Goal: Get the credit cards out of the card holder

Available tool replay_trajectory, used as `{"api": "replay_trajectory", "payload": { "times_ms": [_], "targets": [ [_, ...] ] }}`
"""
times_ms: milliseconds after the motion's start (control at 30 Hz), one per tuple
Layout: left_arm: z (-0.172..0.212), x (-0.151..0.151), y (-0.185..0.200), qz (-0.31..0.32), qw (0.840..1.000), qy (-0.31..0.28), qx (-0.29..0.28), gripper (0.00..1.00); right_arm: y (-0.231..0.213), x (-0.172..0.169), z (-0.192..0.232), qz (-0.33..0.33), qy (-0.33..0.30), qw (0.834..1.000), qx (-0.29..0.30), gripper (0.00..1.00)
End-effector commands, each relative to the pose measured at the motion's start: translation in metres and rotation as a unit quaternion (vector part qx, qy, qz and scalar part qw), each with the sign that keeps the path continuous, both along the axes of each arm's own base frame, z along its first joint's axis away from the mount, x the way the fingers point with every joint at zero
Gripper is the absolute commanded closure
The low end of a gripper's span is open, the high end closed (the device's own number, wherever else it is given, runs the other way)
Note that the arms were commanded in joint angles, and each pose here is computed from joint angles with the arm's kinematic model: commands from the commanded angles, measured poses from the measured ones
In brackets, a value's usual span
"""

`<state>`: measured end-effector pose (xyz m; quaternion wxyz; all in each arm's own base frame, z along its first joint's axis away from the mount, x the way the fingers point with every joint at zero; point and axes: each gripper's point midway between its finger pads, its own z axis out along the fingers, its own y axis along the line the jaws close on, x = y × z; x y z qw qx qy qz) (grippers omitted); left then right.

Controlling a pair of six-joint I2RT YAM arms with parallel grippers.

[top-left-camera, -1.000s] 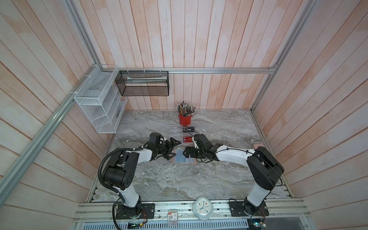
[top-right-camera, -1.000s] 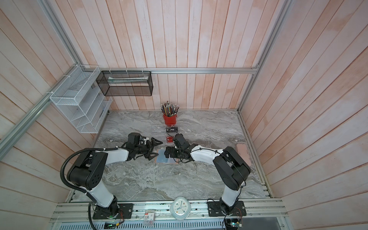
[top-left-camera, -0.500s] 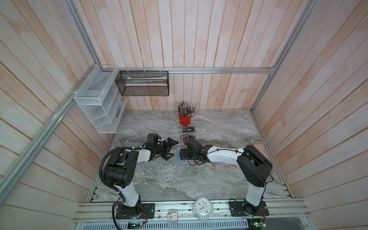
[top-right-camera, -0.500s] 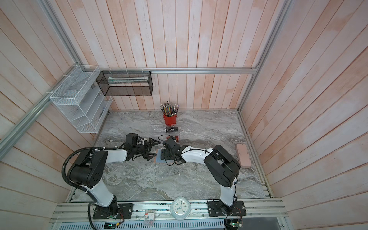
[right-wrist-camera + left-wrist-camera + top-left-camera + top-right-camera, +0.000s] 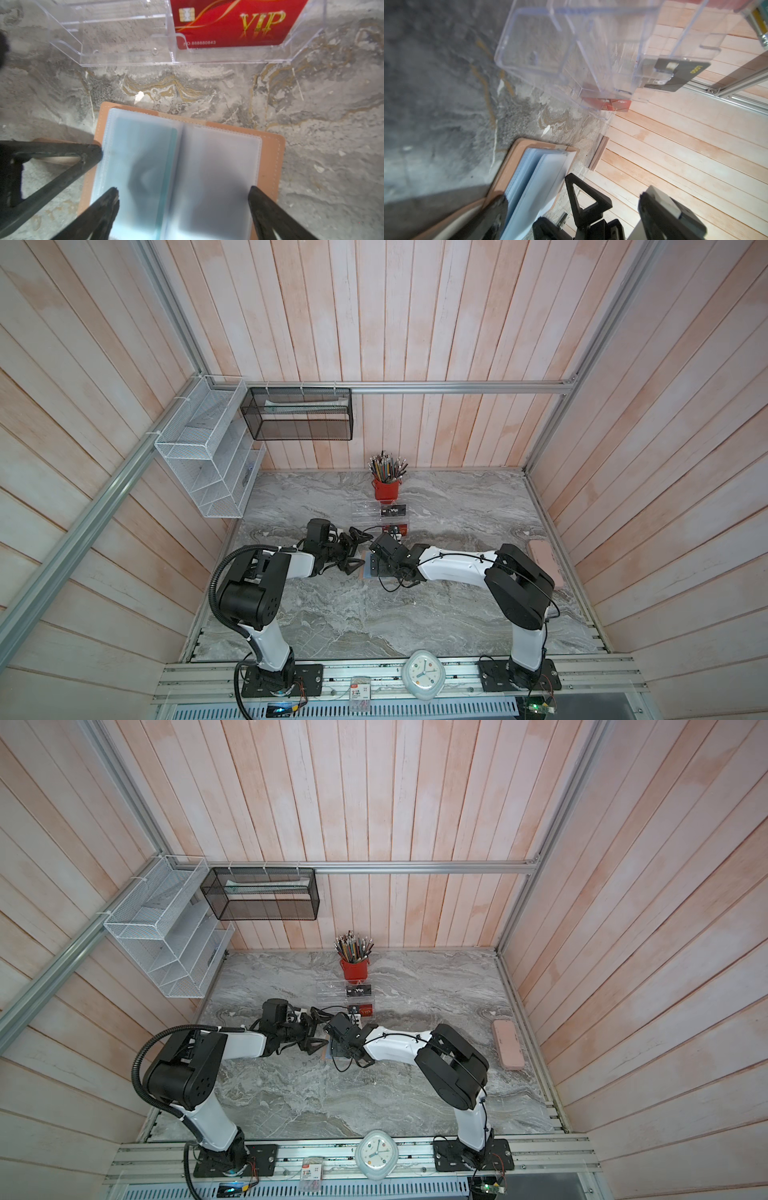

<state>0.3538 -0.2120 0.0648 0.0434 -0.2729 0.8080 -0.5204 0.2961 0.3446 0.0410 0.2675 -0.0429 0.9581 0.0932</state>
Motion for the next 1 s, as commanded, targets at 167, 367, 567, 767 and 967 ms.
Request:
{"api": "replay_trajectory", "payload": {
  "times_ms": [167,367,567,767,967],
  "targets": [
    [-0.019,-0.011,0.004,0.004,0.999,0.035,-0.011,0.0,0.003,-0.002,-0.004,0.0,-0.002,1.0,-0.023,0.02],
    [-0.02,-0.011,0.004,0.003,0.999,0.037,-0.012,0.0,0.016,-0.003,-0.003,0.014,-0.01,0.999,-0.032,0.02],
    [-0.023,-0.011,0.006,0.007,0.999,0.042,-0.014,0.0,0.016,0.001,-0.012,0.002,0.0,0.998,-0.057,0.02],
    [-0.026,-0.012,0.008,0.011,0.999,0.047,-0.019,0.0,0.016,0.0,-0.022,-0.004,0.008,0.998,-0.062,0.02],
    [-0.029,-0.012,0.009,0.01,0.999,0.05,-0.018,0.0,0.008,-0.002,-0.019,-0.013,0.003,0.998,-0.057,0.02]
  ]
}}
